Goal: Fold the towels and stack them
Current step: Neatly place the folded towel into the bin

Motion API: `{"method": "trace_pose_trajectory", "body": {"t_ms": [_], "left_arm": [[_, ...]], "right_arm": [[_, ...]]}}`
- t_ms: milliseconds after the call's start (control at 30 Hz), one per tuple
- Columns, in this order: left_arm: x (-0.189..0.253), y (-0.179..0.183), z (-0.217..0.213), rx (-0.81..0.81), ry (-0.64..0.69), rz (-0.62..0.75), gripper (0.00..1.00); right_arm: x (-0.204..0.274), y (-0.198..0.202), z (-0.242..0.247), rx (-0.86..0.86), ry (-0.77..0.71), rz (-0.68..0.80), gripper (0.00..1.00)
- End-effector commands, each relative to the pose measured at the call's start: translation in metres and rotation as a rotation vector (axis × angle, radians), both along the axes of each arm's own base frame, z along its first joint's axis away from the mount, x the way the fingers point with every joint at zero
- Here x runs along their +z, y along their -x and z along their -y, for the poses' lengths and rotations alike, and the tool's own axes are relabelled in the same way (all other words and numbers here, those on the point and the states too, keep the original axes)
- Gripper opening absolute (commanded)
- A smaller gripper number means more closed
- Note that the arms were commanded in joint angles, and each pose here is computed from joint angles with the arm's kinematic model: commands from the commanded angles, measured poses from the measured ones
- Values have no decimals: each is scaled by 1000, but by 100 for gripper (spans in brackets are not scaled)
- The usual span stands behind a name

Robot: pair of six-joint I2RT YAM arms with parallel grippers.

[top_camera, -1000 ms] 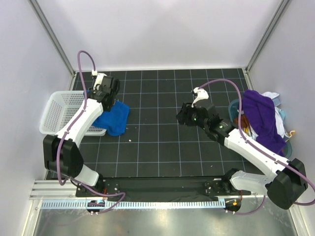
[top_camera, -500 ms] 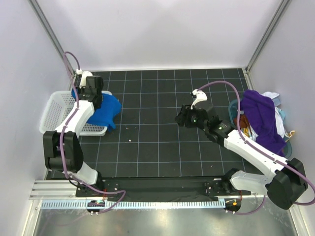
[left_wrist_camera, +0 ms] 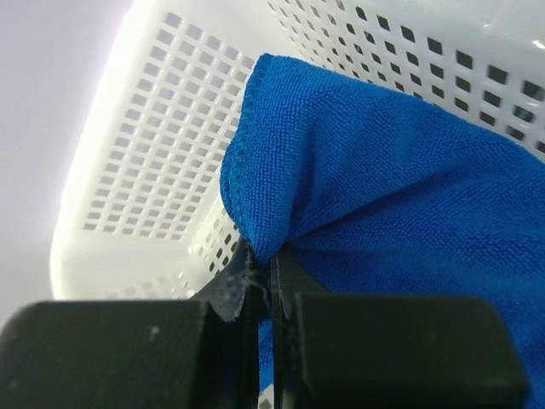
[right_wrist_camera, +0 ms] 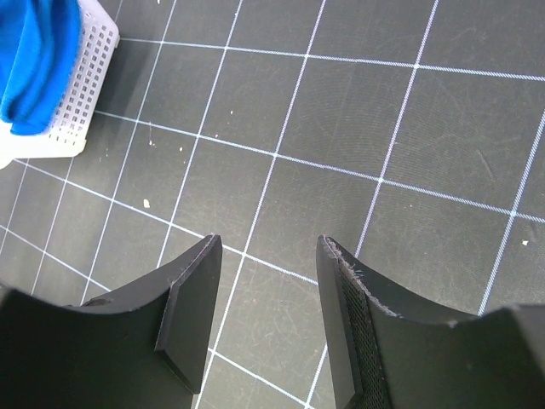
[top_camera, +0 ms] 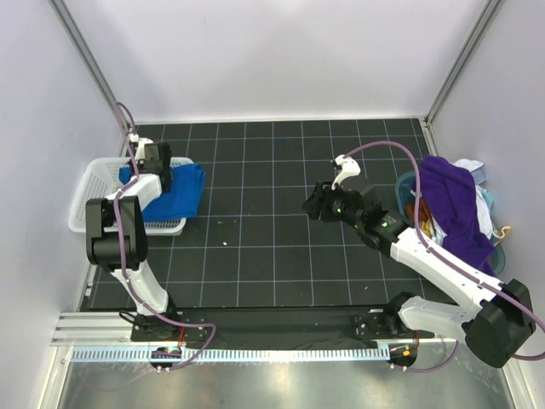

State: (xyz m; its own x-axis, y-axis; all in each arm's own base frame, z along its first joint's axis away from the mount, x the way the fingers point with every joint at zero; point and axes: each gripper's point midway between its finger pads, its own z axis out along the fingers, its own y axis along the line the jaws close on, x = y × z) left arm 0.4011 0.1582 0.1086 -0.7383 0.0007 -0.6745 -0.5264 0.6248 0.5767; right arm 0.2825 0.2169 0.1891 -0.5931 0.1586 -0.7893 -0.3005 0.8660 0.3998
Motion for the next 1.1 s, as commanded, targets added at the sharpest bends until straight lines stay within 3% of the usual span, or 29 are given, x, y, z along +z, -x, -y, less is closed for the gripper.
{"method": "trace_pose_trajectory", "body": {"t_ms": [0, 500, 633, 733, 867, 1067], "left_arm": [[9, -17, -20, 28, -50, 53, 0], [-8, -31, -58, 97, -55, 35, 0], [-7, -30, -62, 146, -46, 29, 18], [-2, -24, -68, 195, -64, 43, 45], [2, -16, -78, 260, -66, 57, 61], [11, -24, -66, 232, 48, 120, 59]], "right_arm": [[19, -3, -1, 6, -36, 59, 55], [19, 1, -2, 20, -42, 57, 55], [21, 1, -3, 24, -47, 59, 55], [21, 2, -3, 26, -45, 59, 55], [24, 2, -2, 27, -47, 66, 55], [22, 1, -2, 25, -43, 62, 55]]}}
